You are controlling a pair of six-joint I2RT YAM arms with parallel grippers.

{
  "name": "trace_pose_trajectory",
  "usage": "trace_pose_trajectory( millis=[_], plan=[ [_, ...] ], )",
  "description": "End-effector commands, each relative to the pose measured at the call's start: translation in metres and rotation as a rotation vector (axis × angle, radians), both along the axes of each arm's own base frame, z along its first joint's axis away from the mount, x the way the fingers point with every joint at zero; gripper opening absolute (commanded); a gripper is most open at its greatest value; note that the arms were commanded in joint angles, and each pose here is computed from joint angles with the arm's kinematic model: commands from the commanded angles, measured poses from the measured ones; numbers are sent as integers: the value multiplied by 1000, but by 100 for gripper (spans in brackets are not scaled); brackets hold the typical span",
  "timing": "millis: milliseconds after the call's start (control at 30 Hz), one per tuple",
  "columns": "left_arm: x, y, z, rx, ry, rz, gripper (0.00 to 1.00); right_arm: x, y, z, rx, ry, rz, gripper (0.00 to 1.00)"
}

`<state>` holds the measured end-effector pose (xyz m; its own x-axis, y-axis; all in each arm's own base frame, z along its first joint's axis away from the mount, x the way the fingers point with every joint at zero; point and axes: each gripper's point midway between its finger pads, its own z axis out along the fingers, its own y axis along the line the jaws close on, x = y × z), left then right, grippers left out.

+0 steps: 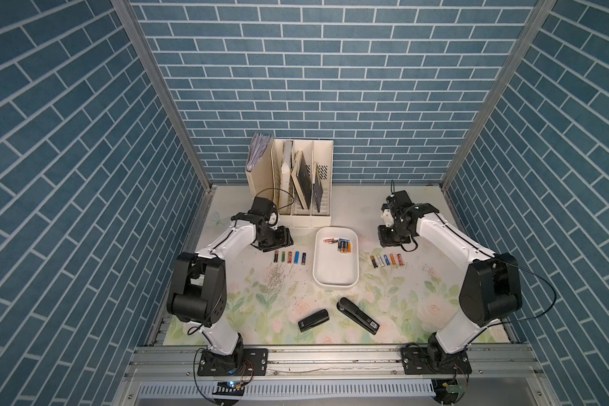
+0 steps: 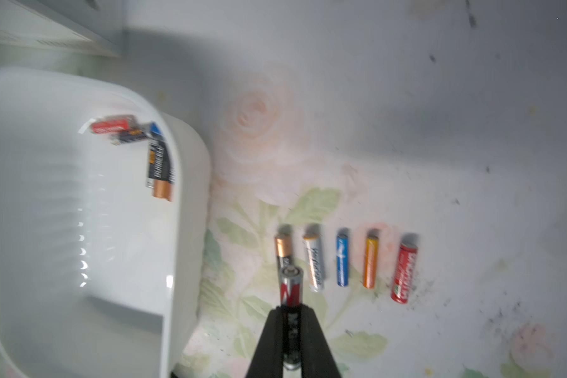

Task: Take the batteries out of the storage box
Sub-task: Place the battery at the center of the board.

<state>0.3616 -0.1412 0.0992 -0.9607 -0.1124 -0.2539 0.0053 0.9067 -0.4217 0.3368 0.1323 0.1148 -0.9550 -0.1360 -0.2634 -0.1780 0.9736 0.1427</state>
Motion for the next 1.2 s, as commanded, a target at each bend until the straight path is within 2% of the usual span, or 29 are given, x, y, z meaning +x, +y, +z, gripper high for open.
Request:
trace_pose_trajectory(
  millis=[0,167,367,767,1167],
  plan=[
    [-4,-4,-9,-1,21,-25,65,-15,-33,-10,-66,25,-6,12],
    [-4,-4,-9,1,26,-25,65,-22,-75,-29,-126,59,-72,12],
    [-3,-4,-11,0,34,-26,65,-15,-96,-45,-161,82,-116,12],
    [-5,-5,-17,3,49,-28,65,4,-98,-68,-183,124,-91,12],
    [-7,-3,-18,10,55,-25,65,8,-96,-86,-181,156,-77,12]
  ],
)
